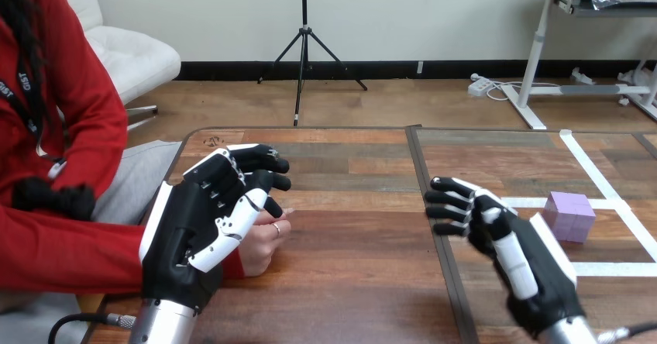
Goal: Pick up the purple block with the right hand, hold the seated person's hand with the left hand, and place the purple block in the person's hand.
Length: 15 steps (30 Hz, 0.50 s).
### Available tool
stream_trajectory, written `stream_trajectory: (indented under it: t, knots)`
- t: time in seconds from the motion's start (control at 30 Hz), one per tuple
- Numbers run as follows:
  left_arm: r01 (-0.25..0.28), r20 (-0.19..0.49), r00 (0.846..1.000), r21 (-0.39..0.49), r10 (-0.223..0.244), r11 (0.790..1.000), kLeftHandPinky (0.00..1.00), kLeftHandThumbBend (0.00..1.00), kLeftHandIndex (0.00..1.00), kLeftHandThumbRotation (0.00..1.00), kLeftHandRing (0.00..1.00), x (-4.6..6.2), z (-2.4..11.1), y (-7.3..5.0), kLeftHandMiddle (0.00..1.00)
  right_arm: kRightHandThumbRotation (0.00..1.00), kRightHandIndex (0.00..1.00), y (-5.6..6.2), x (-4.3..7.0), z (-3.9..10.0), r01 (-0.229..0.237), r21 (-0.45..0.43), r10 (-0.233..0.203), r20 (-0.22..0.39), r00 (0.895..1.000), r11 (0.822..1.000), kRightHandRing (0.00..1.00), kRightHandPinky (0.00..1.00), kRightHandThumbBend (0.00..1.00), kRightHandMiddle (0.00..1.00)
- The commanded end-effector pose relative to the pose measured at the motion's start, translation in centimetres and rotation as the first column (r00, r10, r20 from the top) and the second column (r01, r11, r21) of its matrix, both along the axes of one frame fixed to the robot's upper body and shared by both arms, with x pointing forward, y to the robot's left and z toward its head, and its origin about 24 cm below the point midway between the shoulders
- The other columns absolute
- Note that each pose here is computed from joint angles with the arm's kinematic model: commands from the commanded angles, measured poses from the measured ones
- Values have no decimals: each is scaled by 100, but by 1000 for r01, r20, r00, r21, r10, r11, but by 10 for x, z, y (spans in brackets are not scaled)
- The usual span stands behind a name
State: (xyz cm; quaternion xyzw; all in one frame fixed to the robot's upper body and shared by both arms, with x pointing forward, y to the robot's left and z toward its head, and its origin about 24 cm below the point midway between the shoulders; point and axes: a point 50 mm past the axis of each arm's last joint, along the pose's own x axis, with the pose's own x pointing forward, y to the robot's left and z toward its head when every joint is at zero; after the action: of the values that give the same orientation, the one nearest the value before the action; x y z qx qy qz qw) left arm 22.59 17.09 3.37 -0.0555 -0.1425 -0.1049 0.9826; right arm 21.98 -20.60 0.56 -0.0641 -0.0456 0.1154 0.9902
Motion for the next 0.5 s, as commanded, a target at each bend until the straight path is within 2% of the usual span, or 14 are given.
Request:
stream_trajectory:
  t: [0.0, 0.3, 0.47]
  knots:
    - [-2, 77, 997, -12, 3, 1000, 40, 38, 58, 27, 58, 9, 14, 0, 61, 95, 82, -15, 30, 34, 50, -96, -34, 161, 986, 994, 80, 76, 91, 82]
    - [-5, 79, 997, -11, 5, 1000, 39, 39, 58, 27, 57, 10, 15, -1, 61, 93, 84, -30, 48, 47, 120, -199, -82, 192, 978, 973, 83, 79, 94, 84]
    - [-1, 81, 997, -14, 2, 1000, 39, 39, 59, 28, 57, 10, 14, -1, 61, 92, 84, -38, 59, 57, 155, -243, -96, 239, 966, 957, 83, 79, 91, 84]
